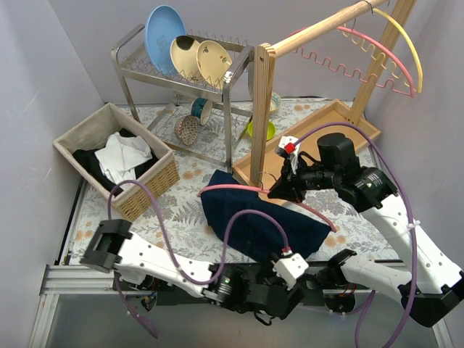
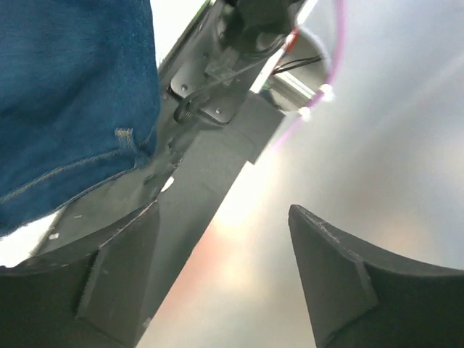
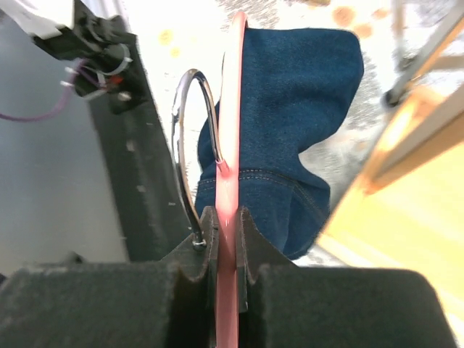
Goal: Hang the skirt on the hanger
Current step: Place skirt on hanger
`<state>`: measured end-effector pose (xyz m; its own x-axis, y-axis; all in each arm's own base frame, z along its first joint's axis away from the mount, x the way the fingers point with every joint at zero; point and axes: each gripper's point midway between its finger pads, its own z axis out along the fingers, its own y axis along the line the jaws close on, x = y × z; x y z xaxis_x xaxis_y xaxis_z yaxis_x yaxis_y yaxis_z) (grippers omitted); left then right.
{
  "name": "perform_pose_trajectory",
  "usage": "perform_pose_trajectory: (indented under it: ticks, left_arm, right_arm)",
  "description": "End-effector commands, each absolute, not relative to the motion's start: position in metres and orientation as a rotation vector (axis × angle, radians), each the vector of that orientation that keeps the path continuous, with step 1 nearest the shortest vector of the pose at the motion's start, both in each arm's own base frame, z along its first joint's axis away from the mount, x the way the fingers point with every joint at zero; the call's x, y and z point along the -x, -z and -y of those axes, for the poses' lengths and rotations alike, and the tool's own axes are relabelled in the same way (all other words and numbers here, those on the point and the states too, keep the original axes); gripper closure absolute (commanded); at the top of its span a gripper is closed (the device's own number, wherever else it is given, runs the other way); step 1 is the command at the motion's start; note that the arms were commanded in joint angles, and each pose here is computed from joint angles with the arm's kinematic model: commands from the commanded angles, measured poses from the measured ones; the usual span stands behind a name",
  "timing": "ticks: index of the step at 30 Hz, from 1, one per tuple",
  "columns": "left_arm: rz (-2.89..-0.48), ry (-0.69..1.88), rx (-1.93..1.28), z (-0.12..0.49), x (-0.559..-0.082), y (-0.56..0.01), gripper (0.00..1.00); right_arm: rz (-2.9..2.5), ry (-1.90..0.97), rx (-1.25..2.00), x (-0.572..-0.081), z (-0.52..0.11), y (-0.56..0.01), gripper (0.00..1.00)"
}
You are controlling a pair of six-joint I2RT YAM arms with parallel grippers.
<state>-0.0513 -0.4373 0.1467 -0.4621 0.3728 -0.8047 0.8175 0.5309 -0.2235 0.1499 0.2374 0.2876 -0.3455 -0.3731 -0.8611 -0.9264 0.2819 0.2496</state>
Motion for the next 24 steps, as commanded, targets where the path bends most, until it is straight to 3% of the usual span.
perform_pose_trajectory:
  ticks: [1,5,6,11,14,19,24]
  left_arm:
    - [-1.897,1.009,-0.957,0.404,0.045,-0.251,0.28]
    - [-1.786,1.095,-0.970,0.356,0.032,-0.308,0.25]
    - [-1.775,1.072,-0.938,0.345,0.023,-0.316,0.20]
    - [-1.776,0.903,-0.883,0.288,-0.016,-0.335,0.14]
    - [-1.725,0.863,-0.917,0.270,-0.027,-0.346,0.02]
    - [-1.658,0.913,-1.025,0.269,-0.017,-0.352,0.02]
    - [-1.716,0.806,-1.123,0.308,-0.029,-0.323,0.02]
  right_arm:
    - [-1.570,-0.869,1.238,-0.152,-0.227,-0.337,0.99]
    - [-1.519,-0.792,1.305,-0.141,-0.210,-0.331,0.99]
    - [-1.495,-0.773,1.361,-0.135,-0.206,-0.326,0.99]
    - [-1.413,-0.746,1.507,-0.114,-0.193,-0.318,0.99]
    - [-1.382,-0.787,1.602,-0.100,-0.191,-0.310,0.99]
    - [-1.291,-0.913,1.742,-0.083,-0.198,-0.300,0.99]
    - [-1.185,-0.970,1.808,-0.081,-0.208,-0.305,0.99]
